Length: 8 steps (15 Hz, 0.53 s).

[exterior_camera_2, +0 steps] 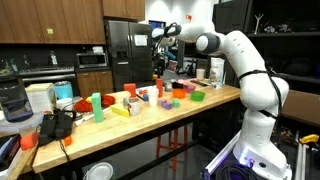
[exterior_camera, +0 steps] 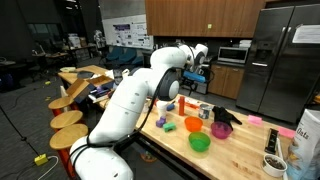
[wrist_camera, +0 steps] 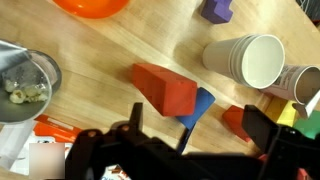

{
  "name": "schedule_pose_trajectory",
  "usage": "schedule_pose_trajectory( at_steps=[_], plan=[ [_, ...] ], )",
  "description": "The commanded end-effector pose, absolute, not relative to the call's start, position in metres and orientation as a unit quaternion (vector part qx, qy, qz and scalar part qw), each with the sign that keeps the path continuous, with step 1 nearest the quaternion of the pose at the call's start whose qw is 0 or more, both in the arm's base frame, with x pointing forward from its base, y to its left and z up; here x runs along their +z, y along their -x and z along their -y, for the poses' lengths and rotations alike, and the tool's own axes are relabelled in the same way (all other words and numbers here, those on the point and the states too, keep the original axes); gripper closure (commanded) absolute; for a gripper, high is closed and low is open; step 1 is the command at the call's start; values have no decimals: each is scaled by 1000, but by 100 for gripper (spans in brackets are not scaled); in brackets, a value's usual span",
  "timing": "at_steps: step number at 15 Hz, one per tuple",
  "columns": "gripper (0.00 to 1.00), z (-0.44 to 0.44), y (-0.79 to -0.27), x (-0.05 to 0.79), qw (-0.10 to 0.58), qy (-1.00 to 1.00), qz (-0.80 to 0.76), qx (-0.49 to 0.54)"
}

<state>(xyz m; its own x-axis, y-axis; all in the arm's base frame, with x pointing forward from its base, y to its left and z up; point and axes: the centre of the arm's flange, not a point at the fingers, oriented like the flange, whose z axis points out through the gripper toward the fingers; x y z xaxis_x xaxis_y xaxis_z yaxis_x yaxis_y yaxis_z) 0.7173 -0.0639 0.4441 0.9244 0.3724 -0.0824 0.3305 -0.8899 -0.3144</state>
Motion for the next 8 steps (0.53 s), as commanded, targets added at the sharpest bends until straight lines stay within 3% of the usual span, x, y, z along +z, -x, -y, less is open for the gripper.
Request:
schedule_pose_trajectory(
  at_steps=[1,8],
  plan=[
    [0,64,-717,444,149,970,181,70],
    [0,67,-748,397,195,953,214,85]
  ],
)
